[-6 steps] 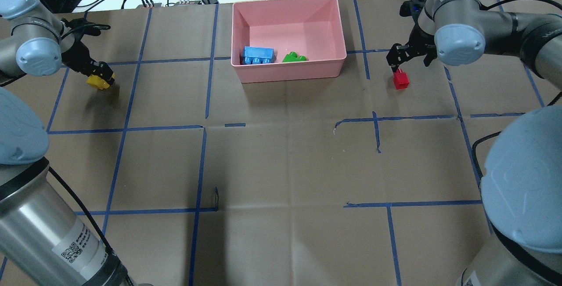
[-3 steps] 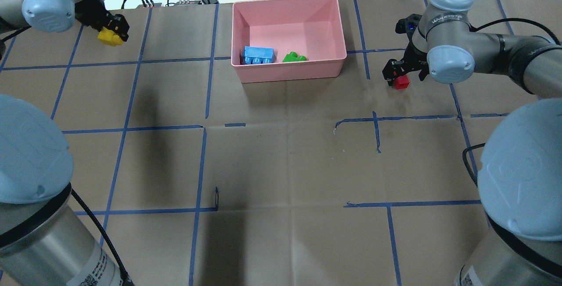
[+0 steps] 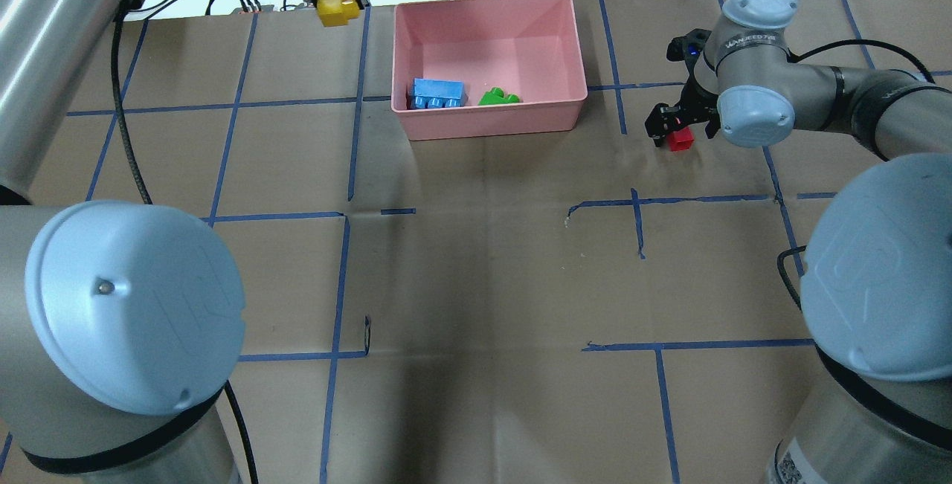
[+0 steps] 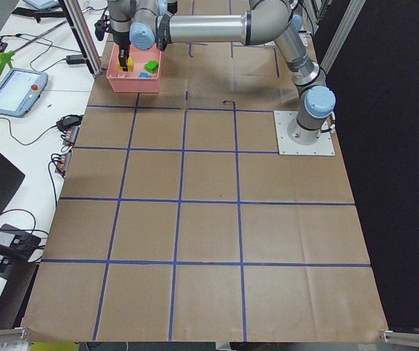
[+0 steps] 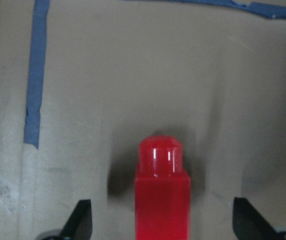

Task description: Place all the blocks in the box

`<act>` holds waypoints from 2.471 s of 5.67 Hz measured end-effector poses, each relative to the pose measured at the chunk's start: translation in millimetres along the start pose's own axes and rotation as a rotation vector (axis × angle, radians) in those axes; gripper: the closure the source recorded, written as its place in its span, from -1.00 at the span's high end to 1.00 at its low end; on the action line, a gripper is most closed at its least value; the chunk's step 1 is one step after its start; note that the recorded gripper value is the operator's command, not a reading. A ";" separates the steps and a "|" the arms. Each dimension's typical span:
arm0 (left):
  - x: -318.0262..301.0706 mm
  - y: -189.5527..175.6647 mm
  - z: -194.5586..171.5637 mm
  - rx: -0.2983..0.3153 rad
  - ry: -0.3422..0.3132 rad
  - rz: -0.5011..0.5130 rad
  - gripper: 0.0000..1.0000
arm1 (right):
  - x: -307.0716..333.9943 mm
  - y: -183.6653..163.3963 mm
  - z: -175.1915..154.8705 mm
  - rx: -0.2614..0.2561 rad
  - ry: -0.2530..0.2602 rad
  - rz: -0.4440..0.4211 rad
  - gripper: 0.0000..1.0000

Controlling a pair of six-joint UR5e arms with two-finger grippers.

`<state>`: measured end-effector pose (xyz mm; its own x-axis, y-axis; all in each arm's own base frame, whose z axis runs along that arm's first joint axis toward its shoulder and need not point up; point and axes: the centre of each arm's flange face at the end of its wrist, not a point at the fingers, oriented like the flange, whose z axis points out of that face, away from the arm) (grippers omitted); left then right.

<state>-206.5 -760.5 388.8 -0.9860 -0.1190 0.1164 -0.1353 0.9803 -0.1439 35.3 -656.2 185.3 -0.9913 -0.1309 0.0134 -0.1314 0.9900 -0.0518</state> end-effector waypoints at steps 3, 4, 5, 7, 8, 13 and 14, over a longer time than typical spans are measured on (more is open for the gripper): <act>72.3 20.1 81.4 -0.026 0.013 -0.112 0.97 | 0.1 1.7 -1.5 -0.011 -0.005 0.002 -0.98; 86.5 24.8 96.2 0.017 -0.011 -0.132 0.98 | 0.6 1.1 -7.0 -0.013 -0.008 -0.002 -0.99; 93.2 24.1 99.6 0.064 -0.006 -0.147 0.99 | 2.3 -4.0 -26.8 -0.012 -0.010 -0.011 -0.99; 57.8 7.8 56.6 0.100 -0.010 -0.095 0.99 | 7.8 -26.5 -111.6 -0.004 -0.025 -0.052 -0.99; 3.0 -1.4 12.0 0.075 -0.038 -0.032 0.99 | 3.5 -38.9 -148.0 0.049 -0.081 -0.062 -0.98; -113.2 148.2 -110.6 -0.064 -0.074 0.164 0.99 | -192.1 -129.7 -129.0 0.450 -0.441 -0.339 -0.87; -113.0 171.9 -126.5 -0.068 -0.076 0.165 0.99 | -210.6 -139.4 -108.4 0.477 -0.444 -0.367 -0.34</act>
<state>-106.1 -558.5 475.3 -0.9991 0.0350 0.0223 0.0329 0.9956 -0.0882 263.1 -760.9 298.0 -0.7792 -0.5577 -0.2862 -0.3426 0.7612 -0.5506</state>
